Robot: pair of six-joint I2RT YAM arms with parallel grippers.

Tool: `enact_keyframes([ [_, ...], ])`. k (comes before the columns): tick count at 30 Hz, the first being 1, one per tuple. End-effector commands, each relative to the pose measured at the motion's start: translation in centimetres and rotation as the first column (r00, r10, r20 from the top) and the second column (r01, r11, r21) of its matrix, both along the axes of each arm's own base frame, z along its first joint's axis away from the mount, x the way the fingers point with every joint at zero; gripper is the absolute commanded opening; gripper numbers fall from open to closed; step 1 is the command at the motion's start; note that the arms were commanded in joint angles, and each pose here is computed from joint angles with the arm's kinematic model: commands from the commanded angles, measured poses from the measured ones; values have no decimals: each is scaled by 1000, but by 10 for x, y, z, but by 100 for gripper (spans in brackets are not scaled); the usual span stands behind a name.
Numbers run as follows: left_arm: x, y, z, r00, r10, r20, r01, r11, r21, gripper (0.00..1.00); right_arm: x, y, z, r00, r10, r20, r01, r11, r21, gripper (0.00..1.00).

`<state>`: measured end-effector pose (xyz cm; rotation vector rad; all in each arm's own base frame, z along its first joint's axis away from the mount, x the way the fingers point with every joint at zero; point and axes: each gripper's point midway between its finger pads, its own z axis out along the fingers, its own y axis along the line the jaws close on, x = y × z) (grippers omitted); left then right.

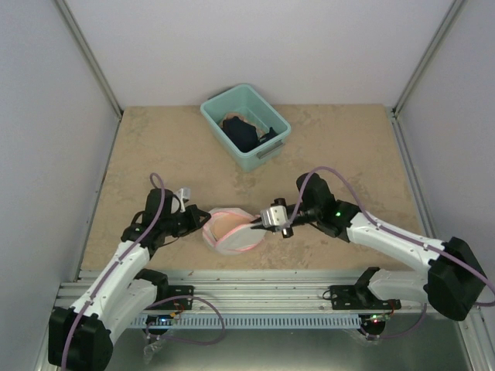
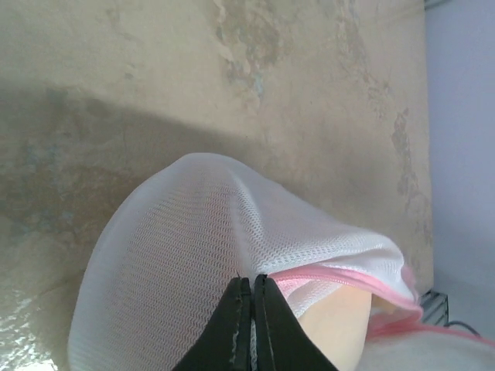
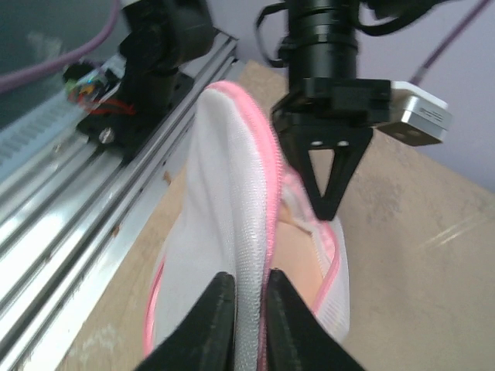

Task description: Unzip the laundry bag and remove the bra

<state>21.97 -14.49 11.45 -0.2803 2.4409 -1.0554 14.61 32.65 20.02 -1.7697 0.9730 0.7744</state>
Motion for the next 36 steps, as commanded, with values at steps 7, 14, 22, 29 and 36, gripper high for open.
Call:
enact_keyframes([
  [7, 15, 19, 4, 989, 128, 79, -125, 991, -39, 0, -24, -72, -35, 957, 30, 289, 55, 958, -282, 45],
  [14, 15, 18, 7, 987, 129, 96, -124, 991, -52, 0, -4, -74, 38, 927, -258, 272, 282, 958, -54, 72],
  [22, 16, 23, 8, 984, 149, 99, -144, 988, -57, 0, 41, 4, 87, 786, -403, -470, 491, 868, 76, 47],
  [29, 17, 24, 9, 982, 154, 107, -149, 987, -61, 0, 55, 76, -11, 623, -670, -404, 579, 742, -338, 44],
  [36, 17, 24, 11, 981, 158, 116, -151, 986, -65, 0, 39, 94, -59, 574, -726, -379, 565, 686, -457, 45],
])
